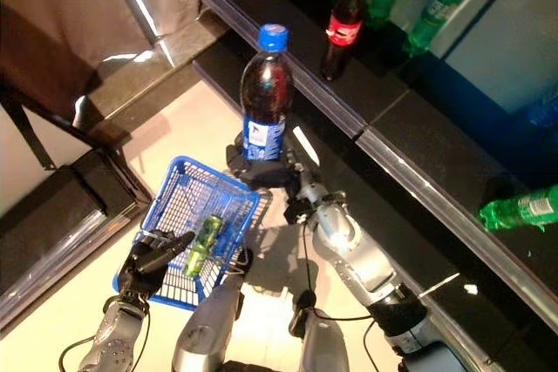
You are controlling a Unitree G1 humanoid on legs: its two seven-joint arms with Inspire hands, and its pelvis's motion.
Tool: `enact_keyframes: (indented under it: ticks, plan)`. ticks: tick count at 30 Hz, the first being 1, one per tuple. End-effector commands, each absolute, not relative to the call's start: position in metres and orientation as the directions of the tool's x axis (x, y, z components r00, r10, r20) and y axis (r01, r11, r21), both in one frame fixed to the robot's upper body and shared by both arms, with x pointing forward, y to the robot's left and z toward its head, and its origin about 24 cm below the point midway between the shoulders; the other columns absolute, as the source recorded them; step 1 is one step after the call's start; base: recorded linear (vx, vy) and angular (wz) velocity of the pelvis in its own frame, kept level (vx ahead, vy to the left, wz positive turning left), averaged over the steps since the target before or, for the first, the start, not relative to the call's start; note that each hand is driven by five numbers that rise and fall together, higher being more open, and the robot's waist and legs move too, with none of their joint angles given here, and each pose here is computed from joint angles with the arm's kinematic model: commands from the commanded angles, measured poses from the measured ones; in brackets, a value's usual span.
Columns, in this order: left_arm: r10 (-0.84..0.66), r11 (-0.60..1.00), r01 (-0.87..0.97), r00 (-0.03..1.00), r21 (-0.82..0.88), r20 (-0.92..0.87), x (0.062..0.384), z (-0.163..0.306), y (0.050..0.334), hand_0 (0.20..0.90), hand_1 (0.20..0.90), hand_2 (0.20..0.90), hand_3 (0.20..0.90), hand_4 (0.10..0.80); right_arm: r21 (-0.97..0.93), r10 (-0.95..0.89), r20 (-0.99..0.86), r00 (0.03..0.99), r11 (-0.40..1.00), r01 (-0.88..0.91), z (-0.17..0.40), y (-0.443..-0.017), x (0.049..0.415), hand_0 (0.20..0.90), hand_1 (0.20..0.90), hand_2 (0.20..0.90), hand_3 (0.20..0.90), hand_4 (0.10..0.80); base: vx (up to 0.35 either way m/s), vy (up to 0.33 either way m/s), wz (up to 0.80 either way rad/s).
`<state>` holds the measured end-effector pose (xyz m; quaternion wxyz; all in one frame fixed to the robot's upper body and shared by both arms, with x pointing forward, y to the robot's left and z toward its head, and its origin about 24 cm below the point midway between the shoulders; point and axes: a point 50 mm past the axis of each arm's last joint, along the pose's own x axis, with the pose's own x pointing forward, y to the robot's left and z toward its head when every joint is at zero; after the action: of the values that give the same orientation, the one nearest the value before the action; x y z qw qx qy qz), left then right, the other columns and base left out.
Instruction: Pick up the drink and place into the basket.
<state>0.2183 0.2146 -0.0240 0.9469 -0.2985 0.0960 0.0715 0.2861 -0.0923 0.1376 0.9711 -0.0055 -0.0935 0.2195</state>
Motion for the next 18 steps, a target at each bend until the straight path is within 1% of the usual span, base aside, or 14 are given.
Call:
enact_keyframes:
  ticks: [1,9,14,18]
  plan:
    - [-0.087,0.754,0.181,0.980,-0.632,0.177,0.232,0.045,0.183,0.300,0.300,0.300,0.200,0.100,0.034,0.477,0.508,0.717,0.821,-0.570,0.199,-0.065,0.256,0.300,0.300,0.300,0.200,0.100,0.013,-0.028,0.33]
    - [-0.208,0.719,0.335,0.940,-0.609,0.271,0.232,0.075,0.170,0.300,0.300,0.300,0.200,0.100,0.090,0.438,0.436,0.786,0.848,-0.522,0.183,-0.049,0.264,0.300,0.300,0.300,0.200,0.100,0.018,-0.044,0.29]
    - [-0.279,0.694,0.404,0.914,-0.596,0.294,0.231,0.085,0.163,0.300,0.300,0.300,0.200,0.100,0.128,0.409,0.439,0.800,0.853,-0.507,0.184,-0.043,0.265,0.300,0.300,0.300,0.200,0.100,0.025,-0.038,0.23]
    - [-0.349,0.638,0.480,0.877,-0.602,0.329,0.230,0.094,0.155,0.300,0.300,0.300,0.200,0.100,0.140,0.389,0.402,0.829,0.869,-0.476,0.177,-0.038,0.268,0.300,0.300,0.300,0.200,0.100,0.037,-0.032,0.18]
